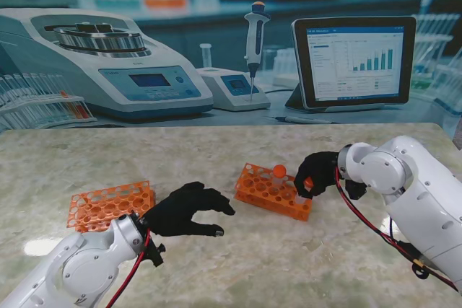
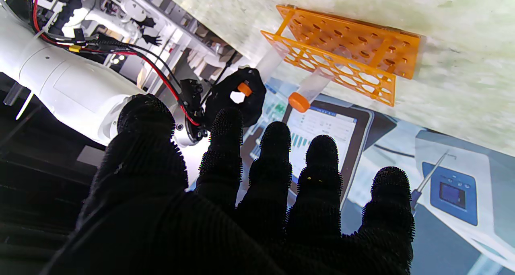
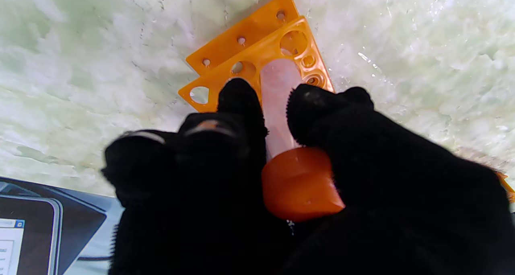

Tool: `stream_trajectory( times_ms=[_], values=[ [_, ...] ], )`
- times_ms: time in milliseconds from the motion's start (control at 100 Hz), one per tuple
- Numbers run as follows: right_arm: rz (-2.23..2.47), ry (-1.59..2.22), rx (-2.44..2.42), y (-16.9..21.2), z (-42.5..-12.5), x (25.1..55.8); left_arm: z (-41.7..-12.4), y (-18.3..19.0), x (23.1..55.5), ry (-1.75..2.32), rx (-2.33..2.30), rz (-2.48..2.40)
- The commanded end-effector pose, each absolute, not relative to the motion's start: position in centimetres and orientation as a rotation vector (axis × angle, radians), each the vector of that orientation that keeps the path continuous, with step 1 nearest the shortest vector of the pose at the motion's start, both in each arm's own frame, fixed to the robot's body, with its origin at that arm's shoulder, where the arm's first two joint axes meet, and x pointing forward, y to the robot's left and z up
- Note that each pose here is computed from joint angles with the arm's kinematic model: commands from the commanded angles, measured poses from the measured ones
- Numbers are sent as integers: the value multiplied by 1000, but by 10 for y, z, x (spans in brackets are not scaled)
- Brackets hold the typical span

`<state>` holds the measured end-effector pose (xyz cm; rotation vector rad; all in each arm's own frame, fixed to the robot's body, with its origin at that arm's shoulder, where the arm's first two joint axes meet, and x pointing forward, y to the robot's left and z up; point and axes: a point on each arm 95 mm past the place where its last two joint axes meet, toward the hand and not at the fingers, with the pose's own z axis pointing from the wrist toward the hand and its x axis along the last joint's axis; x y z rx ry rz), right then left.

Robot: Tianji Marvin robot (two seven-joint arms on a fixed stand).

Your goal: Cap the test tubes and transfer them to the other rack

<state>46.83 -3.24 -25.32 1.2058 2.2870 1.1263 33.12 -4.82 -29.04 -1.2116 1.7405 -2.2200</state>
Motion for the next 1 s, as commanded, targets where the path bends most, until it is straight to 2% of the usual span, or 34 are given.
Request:
stream_trajectory(
  times_ms=[0, 500, 990],
  values=[
    [1126, 2292, 1216, -30, -258, 468, -292, -48, 330, 1745, -1218, -2217],
    [1190, 2283, 1146, -26, -269, 471, -293, -49, 331, 1744, -1225, -2214],
    [1253, 2224, 1091, -30, -259, 464, -293, -49, 331, 1744, -1230, -2213]
  ],
)
